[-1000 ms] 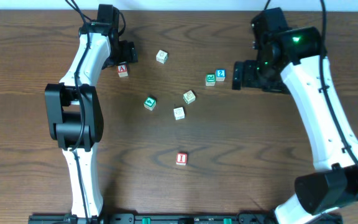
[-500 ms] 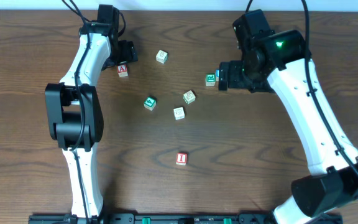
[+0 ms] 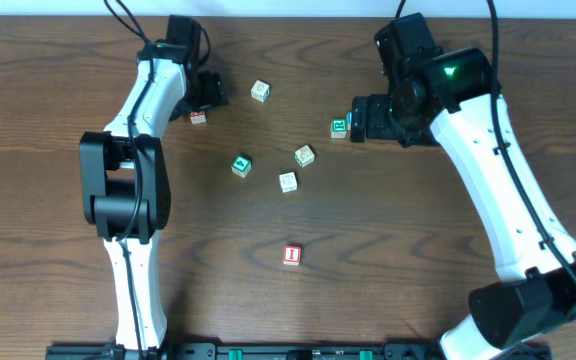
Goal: Spell out Ai2
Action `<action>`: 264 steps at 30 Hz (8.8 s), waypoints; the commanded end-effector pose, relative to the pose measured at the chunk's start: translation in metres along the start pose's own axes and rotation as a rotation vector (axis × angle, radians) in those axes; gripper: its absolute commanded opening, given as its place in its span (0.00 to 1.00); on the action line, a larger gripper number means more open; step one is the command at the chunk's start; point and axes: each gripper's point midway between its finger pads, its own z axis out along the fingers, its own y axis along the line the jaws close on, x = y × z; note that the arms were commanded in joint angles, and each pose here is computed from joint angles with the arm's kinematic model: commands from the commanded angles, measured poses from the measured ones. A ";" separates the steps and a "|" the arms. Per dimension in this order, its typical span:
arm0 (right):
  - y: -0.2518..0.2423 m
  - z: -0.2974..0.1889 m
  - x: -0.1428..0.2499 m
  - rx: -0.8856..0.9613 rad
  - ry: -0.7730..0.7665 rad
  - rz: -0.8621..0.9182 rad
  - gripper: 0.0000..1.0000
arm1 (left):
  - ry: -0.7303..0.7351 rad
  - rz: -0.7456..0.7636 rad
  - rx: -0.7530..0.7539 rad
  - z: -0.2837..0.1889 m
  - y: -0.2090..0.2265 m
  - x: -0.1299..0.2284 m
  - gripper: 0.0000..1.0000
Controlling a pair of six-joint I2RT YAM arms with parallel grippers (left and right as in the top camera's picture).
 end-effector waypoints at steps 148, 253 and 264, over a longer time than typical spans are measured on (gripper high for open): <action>-0.067 0.000 0.005 0.193 0.048 0.101 0.99 | -0.140 0.471 0.288 -0.046 -0.151 0.237 0.14; -0.030 -0.004 0.035 0.179 0.110 0.085 0.99 | -0.080 0.352 0.031 -0.028 -0.087 0.142 0.06; -0.034 -0.005 0.038 0.203 0.119 0.091 0.99 | -0.057 0.355 0.038 -0.027 -0.087 0.147 0.13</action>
